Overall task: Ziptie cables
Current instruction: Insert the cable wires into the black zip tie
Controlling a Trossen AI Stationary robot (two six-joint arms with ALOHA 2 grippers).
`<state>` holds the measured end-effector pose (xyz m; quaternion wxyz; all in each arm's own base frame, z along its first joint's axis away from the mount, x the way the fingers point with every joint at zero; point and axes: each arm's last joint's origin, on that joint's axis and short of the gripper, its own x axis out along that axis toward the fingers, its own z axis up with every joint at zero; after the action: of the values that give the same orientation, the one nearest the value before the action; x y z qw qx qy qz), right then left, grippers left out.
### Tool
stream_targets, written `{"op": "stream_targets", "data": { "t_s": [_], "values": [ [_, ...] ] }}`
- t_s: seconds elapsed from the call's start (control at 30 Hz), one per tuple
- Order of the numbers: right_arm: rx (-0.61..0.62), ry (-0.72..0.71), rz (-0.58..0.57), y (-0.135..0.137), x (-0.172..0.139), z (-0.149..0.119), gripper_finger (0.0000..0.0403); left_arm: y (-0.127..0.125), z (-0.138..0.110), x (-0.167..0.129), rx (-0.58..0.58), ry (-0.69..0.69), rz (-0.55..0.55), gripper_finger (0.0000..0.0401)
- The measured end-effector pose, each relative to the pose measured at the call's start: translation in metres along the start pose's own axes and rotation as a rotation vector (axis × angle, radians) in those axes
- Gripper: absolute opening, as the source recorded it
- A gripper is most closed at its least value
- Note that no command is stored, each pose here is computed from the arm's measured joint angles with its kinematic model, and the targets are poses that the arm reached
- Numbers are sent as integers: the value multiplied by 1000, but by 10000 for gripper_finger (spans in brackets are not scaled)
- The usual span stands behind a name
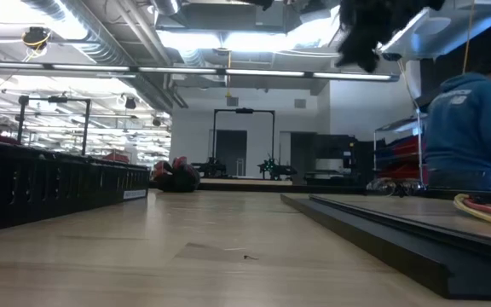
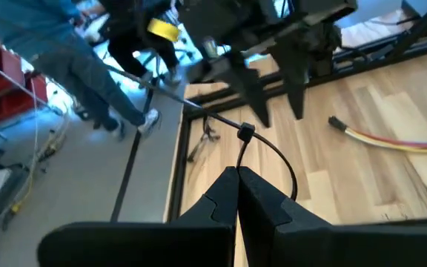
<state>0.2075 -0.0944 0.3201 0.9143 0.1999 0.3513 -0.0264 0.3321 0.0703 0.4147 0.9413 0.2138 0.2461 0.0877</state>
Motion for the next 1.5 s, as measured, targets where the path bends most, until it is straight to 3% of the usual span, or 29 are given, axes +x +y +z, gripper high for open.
{"op": "stream_targets", "data": {
  "t_s": [0.2, 0.4, 0.67, 0.8, 1.03, 1.27, 1.5],
  "values": [
    [128, 257, -2, 10, 22, -39, 143, -1, -2, 0, 11, 23, -12, 0],
    [236, 480, -164, 36, 27, -69, 132, 3, -4, 0, 11, 30, -2, 0],
    [715, 597, -408, 60, 46, -117, 131, 1, -4, 0, 26, 30, -7, 0],
    [854, 557, -478, 61, 59, -139, 131, 2, -4, 0, 26, 32, -7, 0],
    [1025, 359, -480, 51, 86, -163, 132, 1, -5, 0, 26, 31, -23, 0],
    [1089, 366, -579, 37, 90, -189, 132, -1, -7, 0, 33, 43, -62, 0],
    [1155, 239, -553, 30, 102, -198, 132, -2, -9, 0, 33, 63, -73, 0]
  ]
}}
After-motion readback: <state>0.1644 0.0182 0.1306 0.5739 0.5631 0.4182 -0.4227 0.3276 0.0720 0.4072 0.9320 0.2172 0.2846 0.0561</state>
